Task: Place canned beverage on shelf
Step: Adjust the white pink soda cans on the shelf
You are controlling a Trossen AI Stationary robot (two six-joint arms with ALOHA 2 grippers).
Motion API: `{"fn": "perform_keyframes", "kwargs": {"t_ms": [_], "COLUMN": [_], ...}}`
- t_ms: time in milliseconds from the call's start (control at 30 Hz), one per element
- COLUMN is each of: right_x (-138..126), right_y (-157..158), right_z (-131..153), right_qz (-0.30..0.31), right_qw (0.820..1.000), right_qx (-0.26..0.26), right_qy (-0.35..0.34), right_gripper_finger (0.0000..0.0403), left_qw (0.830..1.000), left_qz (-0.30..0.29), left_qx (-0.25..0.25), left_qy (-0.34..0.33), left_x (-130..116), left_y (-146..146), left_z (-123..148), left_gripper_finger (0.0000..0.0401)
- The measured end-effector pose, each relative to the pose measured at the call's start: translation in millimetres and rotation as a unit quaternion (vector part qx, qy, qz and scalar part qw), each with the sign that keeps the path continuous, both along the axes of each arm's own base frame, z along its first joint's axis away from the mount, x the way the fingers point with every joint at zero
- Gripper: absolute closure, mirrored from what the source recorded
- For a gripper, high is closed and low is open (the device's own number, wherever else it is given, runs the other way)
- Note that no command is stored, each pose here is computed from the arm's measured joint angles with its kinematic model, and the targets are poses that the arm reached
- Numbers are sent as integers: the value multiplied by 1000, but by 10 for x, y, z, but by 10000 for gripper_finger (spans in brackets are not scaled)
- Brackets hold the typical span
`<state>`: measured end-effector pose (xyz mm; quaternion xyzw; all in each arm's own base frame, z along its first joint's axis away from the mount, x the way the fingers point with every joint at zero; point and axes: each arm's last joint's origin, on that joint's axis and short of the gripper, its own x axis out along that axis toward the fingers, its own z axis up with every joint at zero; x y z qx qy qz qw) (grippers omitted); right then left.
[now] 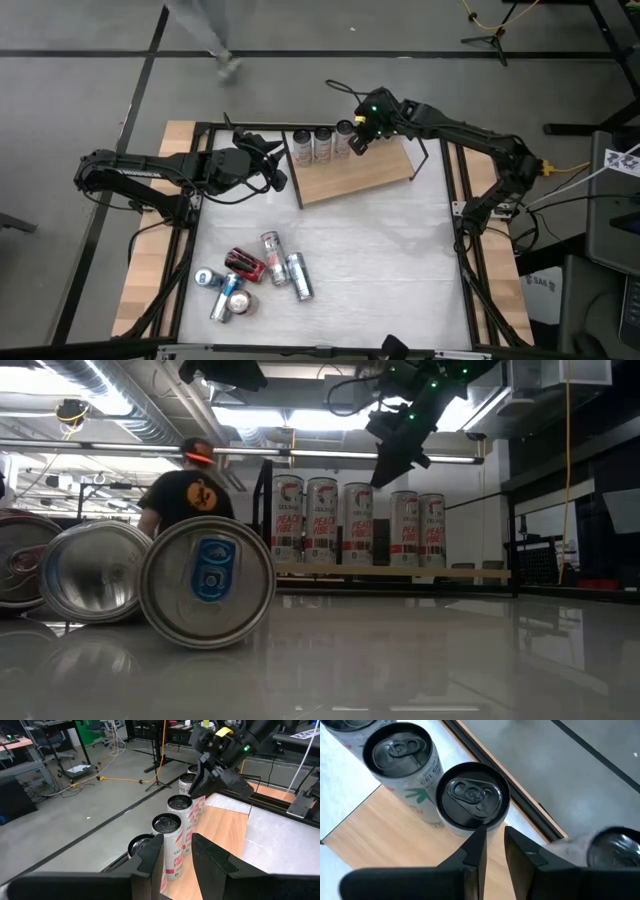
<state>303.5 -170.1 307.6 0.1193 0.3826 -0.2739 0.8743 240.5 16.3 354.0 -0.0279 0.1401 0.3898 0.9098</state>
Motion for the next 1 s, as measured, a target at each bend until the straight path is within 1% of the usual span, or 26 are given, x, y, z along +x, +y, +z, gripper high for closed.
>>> {"fn": "perform_keyframes", "kwargs": {"t_ms": [67,200,367,467,1000], "right_x": [28,94,127,160,154], "right_y": [-8,22,61,74,76], "right_z": [-22,-104,-101,-79,-67], "right_qz": [1,18,25,31,38], "right_qw": [1000,1000,1000,999,999], "right_qx": [0,18,16,10,15], "right_qy": [-1,3,-1,-17,-22], "right_gripper_finger": [337,337,337,337,337], "left_qw": [1000,1000,1000,1000,1000], "left_qz": [0,-1,-2,-2,-2], "left_qx": [0,0,-1,0,0], "left_qy": [0,0,0,1,1], "left_x": [0,0,1,1,1], "left_y": [0,0,-1,-1,-1], "left_z": [0,0,0,0,-1], "left_gripper_finger": [309,309,309,309,309]}}
